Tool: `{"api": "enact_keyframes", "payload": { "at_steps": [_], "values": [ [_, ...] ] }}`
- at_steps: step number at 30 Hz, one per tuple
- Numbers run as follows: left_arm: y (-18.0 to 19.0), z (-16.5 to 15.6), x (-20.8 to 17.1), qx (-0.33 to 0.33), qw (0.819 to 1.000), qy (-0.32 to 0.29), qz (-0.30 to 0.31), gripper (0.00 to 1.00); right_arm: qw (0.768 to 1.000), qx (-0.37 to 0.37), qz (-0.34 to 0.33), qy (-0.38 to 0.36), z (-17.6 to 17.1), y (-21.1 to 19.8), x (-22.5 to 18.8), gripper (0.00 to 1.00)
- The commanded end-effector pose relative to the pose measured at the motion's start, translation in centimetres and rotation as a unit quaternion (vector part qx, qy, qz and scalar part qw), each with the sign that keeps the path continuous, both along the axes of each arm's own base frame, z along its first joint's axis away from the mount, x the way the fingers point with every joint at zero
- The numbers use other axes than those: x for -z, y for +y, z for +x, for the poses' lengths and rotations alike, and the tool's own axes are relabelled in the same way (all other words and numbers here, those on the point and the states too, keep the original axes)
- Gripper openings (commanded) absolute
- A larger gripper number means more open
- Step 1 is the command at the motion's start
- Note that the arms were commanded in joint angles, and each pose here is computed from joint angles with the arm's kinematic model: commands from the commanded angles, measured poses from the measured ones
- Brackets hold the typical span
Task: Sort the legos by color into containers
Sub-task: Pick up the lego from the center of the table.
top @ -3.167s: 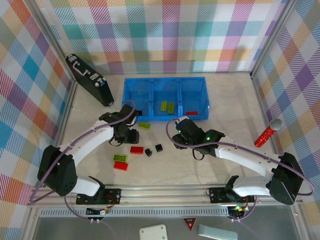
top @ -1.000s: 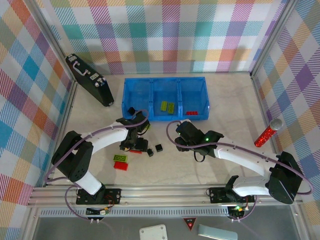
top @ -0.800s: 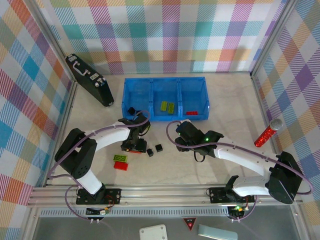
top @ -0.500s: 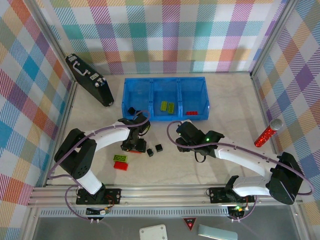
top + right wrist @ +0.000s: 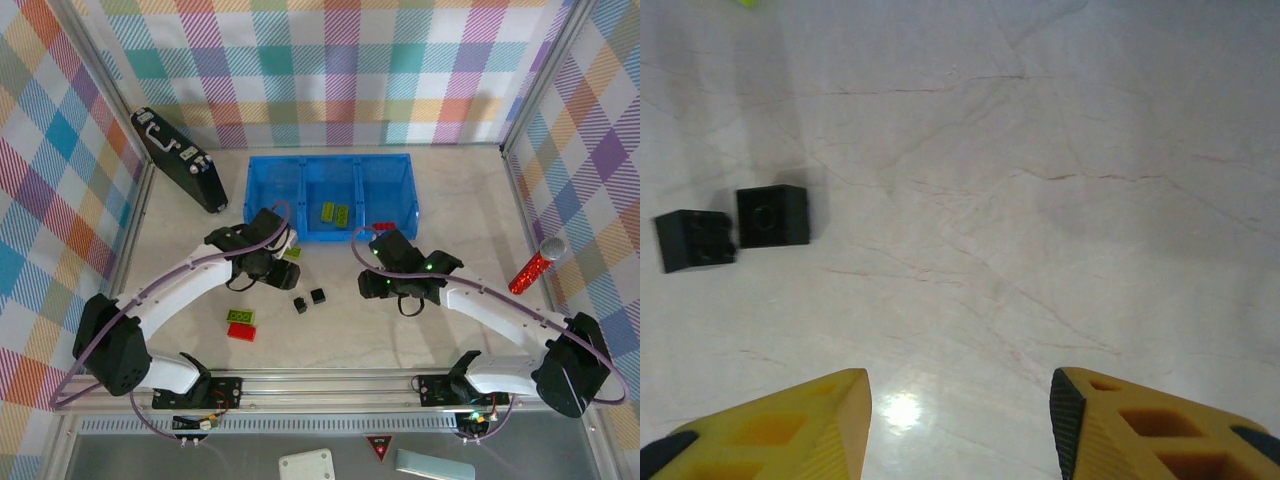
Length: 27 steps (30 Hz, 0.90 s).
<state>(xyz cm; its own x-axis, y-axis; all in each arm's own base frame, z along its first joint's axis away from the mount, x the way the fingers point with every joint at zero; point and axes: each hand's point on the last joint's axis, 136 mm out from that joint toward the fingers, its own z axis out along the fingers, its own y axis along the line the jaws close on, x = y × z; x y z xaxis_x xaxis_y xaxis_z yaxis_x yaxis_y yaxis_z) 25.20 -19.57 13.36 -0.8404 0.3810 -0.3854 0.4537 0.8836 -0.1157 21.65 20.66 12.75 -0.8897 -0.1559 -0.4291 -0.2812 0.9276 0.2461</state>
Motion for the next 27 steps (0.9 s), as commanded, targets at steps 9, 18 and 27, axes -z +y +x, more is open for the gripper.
{"api": "enact_keyframes", "payload": {
  "at_steps": [9,18,27],
  "values": [
    [-4.2,-4.4,-7.4,0.251,0.962,-0.073,-0.085,0.57,0.987,0.008,0.153,0.055,-1.2,2.3,-5.4,0.52],
    [-6.7,-6.5,-8.7,0.394,0.906,-0.132,-0.085,0.52,0.971,-0.024,0.225,0.081,-2.2,4.6,-8.2,0.52],
    [-8.9,-6.8,-8.1,0.446,0.872,-0.182,-0.088,0.49,0.941,-0.051,0.305,0.139,-2.4,8.1,-9.3,0.51]
  ]
}}
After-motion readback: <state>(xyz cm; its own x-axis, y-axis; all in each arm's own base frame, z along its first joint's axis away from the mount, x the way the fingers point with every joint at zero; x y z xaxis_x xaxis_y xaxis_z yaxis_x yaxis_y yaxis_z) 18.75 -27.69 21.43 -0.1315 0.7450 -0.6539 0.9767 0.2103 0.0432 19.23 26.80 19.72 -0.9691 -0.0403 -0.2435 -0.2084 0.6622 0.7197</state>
